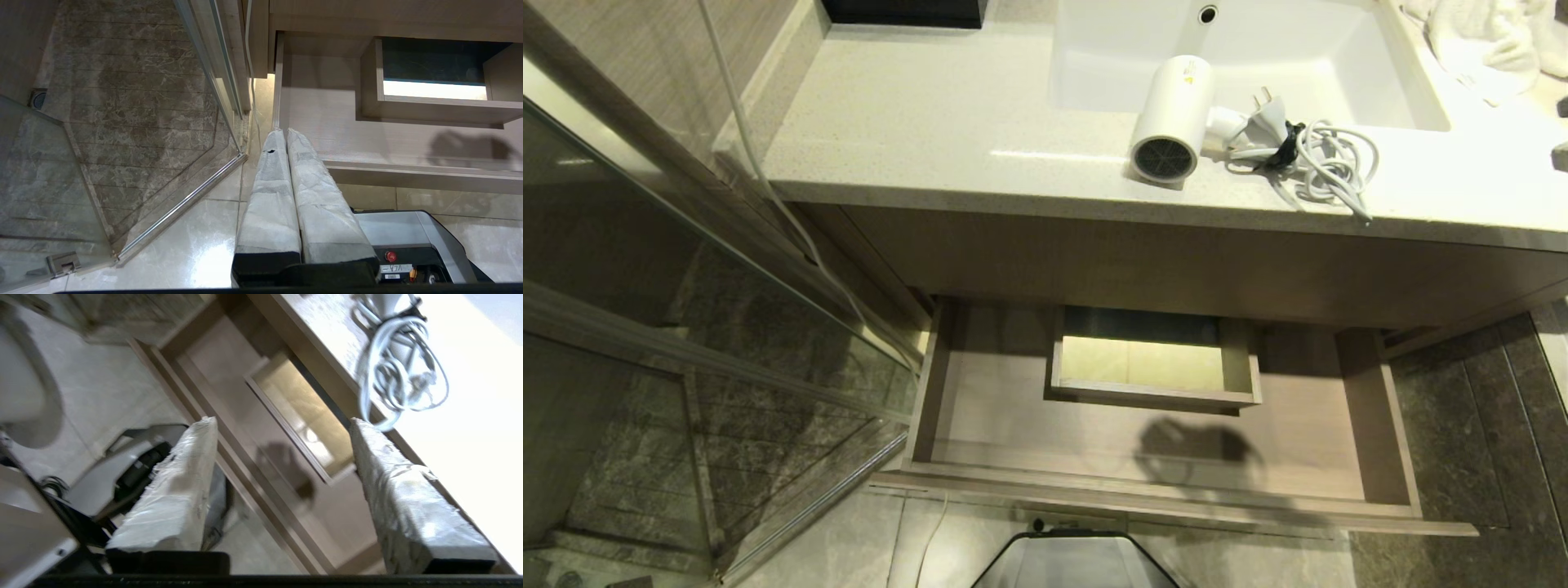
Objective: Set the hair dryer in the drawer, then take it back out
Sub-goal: Pick up the hairdryer
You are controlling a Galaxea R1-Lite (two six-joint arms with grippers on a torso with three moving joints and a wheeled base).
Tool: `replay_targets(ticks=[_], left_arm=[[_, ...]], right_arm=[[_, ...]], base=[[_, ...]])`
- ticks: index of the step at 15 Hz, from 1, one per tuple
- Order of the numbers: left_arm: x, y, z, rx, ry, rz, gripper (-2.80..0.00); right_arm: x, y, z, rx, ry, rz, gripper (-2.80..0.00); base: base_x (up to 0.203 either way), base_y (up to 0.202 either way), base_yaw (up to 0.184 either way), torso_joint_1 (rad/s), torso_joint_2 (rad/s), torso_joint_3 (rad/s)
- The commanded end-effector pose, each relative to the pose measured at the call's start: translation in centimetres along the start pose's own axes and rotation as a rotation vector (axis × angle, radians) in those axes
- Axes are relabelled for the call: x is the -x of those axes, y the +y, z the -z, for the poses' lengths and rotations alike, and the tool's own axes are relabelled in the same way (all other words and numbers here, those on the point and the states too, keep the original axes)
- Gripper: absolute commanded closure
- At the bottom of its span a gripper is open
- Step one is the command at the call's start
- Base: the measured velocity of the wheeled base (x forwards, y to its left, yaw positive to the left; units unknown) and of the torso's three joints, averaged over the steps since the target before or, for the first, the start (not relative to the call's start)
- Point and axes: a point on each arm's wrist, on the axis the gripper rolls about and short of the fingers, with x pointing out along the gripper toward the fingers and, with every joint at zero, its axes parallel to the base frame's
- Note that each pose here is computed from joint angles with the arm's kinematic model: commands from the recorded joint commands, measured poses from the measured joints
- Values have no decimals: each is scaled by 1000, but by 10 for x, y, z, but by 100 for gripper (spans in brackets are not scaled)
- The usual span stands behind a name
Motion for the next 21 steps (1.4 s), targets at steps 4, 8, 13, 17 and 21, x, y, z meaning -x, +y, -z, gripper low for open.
replay_targets(ticks=[4, 8, 13, 17, 21], left_arm=[[0, 0, 0, 0, 1, 0, 0], [0, 0, 0, 0, 1, 0, 0], [0, 0, 0, 0, 2, 1, 0], [0, 0, 0, 0, 1, 1, 0], [0, 0, 0, 0, 2, 1, 0]], right_arm=[[-34, -25, 20, 149, 264, 91, -280], [-59, -40, 22, 313, 274, 67, -280], [-97, -60, 18, 392, 199, 104, -280], [-119, -74, 12, 474, 207, 239, -280], [-136, -73, 11, 481, 281, 304, -280]], base=[[0, 0, 0, 0, 0, 0], [0, 0, 0, 0, 0, 0], [0, 0, 0, 0, 0, 0], [0, 0, 0, 0, 0, 0], [0, 0, 0, 0, 0, 0]])
